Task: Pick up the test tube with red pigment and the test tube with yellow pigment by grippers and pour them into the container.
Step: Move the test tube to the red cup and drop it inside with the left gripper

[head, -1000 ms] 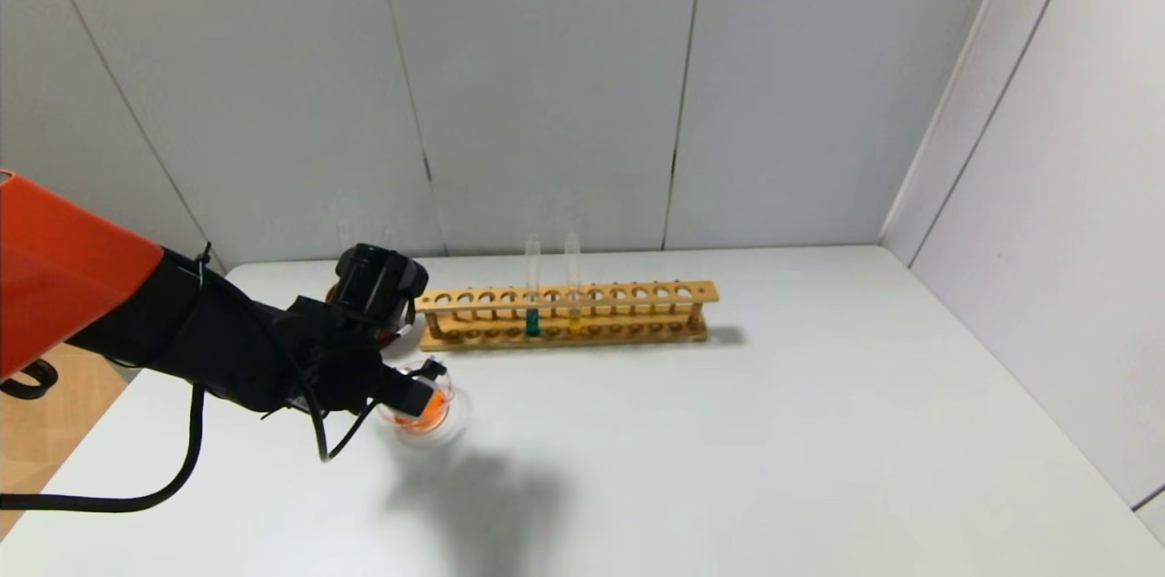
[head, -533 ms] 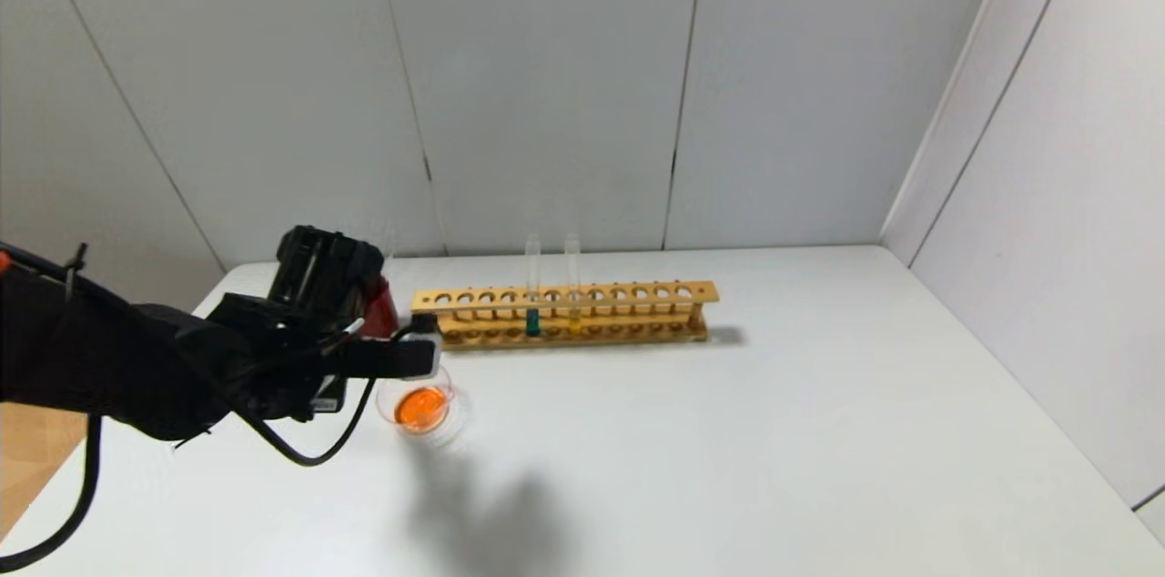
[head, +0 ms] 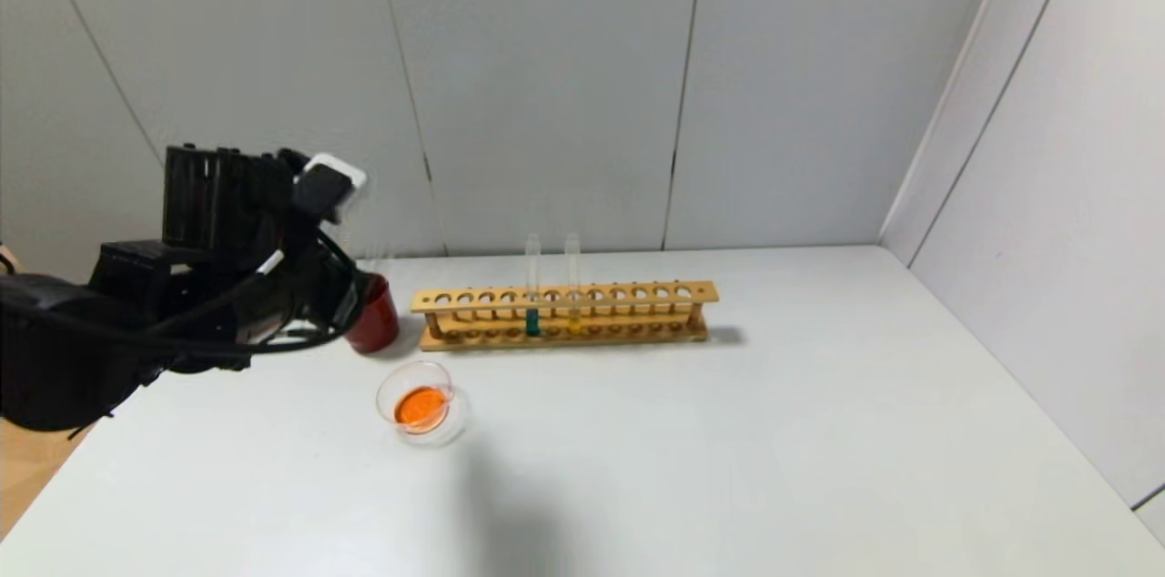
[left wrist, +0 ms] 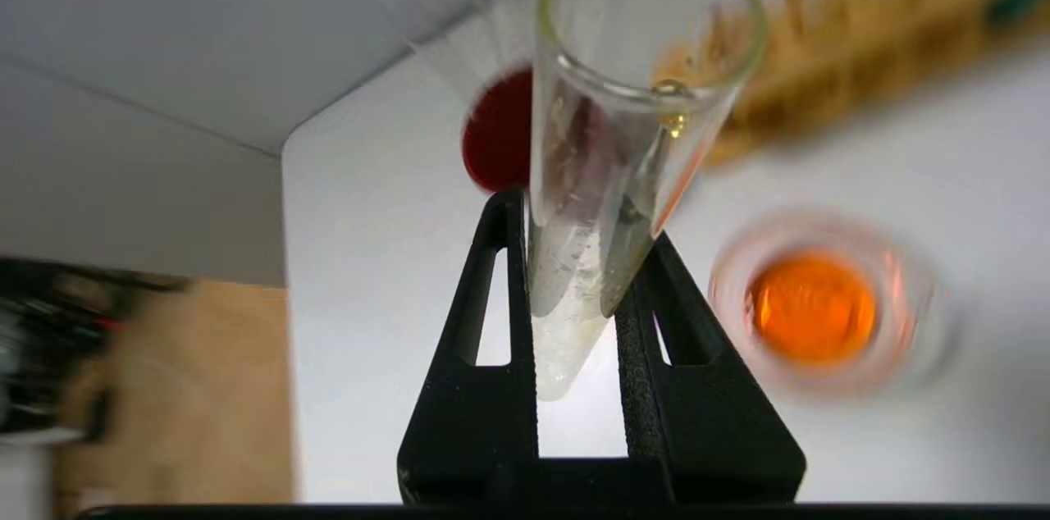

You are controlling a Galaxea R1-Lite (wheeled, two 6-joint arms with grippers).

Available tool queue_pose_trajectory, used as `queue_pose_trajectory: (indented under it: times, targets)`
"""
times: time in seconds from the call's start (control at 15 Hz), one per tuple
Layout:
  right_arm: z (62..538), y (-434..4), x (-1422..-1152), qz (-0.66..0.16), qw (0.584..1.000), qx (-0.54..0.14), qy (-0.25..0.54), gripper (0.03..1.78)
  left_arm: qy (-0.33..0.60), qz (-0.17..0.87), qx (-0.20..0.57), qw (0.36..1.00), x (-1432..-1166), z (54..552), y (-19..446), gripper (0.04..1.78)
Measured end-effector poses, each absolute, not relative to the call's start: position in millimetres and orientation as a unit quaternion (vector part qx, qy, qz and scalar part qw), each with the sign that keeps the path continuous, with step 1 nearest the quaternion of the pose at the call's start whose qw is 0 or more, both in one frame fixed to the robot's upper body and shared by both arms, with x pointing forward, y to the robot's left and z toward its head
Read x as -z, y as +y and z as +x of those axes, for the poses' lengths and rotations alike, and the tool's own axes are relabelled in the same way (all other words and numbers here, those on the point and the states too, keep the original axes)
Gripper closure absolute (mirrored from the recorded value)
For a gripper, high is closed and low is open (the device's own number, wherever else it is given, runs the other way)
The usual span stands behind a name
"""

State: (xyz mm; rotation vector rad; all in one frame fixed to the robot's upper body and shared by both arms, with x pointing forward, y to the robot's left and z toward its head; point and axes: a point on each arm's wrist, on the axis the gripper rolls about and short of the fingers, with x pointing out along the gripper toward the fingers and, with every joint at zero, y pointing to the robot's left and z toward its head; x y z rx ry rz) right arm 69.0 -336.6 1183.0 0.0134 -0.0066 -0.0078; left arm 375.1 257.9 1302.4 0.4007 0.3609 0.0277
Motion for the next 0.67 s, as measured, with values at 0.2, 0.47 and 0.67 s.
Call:
queue_pose_trajectory:
  times: [0.2,0.47,0.67]
  targets:
    - [69,-337,-1183,0.007,1.000,0.004,-0.004,0.06,0.117,0.110,-0.058,0.985,-1319,418,281,1.50]
    - [69,-337,-1183,0.007,1.000,0.004,-0.003,0.06,0.093,0.078,-0.037,0.992,-1313,460,299,1.50]
    - [69,-337,-1183,0.007,1.000,0.004,-0.004,0.06,0.107,0.046,-0.024,0.993,-1297,482,302,1.50]
